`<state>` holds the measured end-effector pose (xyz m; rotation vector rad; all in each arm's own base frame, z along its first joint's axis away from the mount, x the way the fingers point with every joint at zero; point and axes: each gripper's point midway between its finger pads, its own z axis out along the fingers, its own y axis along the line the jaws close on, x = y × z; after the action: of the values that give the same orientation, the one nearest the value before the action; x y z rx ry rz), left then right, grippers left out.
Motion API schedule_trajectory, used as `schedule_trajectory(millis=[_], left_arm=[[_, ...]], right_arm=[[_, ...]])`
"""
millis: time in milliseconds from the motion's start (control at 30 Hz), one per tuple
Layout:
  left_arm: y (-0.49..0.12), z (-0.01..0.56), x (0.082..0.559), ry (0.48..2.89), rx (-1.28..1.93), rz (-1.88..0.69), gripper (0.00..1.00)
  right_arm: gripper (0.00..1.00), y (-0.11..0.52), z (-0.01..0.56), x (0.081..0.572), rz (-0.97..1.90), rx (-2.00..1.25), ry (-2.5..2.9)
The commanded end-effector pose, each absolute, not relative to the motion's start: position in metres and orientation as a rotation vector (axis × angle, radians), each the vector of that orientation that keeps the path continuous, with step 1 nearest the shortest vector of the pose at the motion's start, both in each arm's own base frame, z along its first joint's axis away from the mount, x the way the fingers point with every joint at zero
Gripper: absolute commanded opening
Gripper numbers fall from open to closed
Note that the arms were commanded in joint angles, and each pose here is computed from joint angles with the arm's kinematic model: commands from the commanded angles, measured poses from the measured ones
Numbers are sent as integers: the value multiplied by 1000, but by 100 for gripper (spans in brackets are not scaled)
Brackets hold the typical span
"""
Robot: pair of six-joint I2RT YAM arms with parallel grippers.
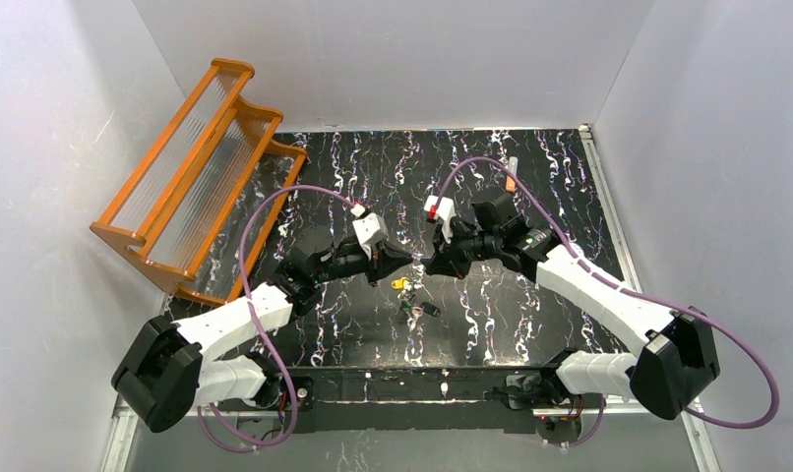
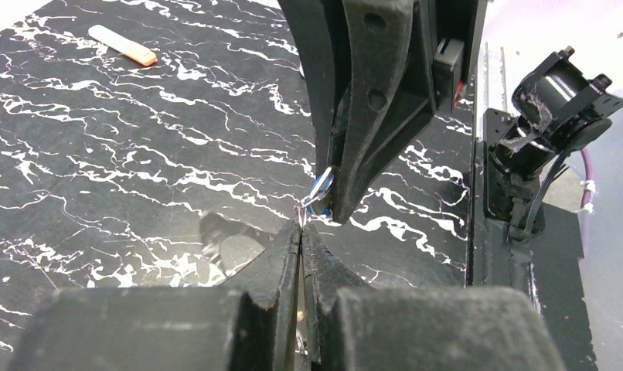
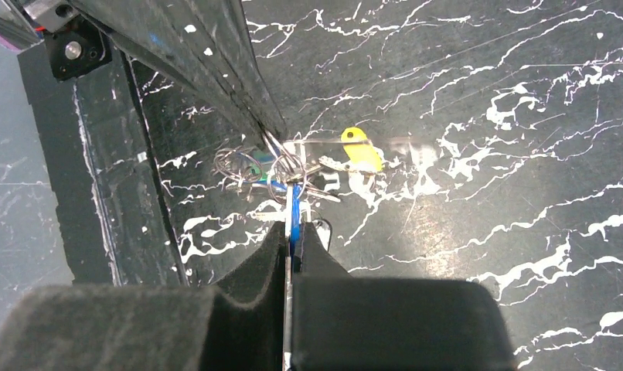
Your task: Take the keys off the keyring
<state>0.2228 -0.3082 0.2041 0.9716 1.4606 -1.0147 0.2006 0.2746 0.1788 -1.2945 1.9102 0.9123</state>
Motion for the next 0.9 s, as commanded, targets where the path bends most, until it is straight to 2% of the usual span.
schedule_trajectory(millis=[0, 333, 467, 667, 867], left_arm=[[-307, 237, 228, 1355, 897, -1051, 0], [-302, 239, 234, 1371, 824, -1067, 0], [-301, 238, 235, 1368, 802, -1079, 0], [-300, 239, 231, 1337, 847, -1084, 0], [-302, 243, 217, 1278, 943, -1127, 0]], right_arm=[[1, 275, 187, 215, 860, -1222, 1812], [1, 274, 172, 214, 874, -1191, 1783], [19, 276, 180, 206, 921, -1174, 1701], [31, 274, 201, 195, 1023, -1195, 1608], [42, 270, 245, 202, 1152, -1173, 1448]])
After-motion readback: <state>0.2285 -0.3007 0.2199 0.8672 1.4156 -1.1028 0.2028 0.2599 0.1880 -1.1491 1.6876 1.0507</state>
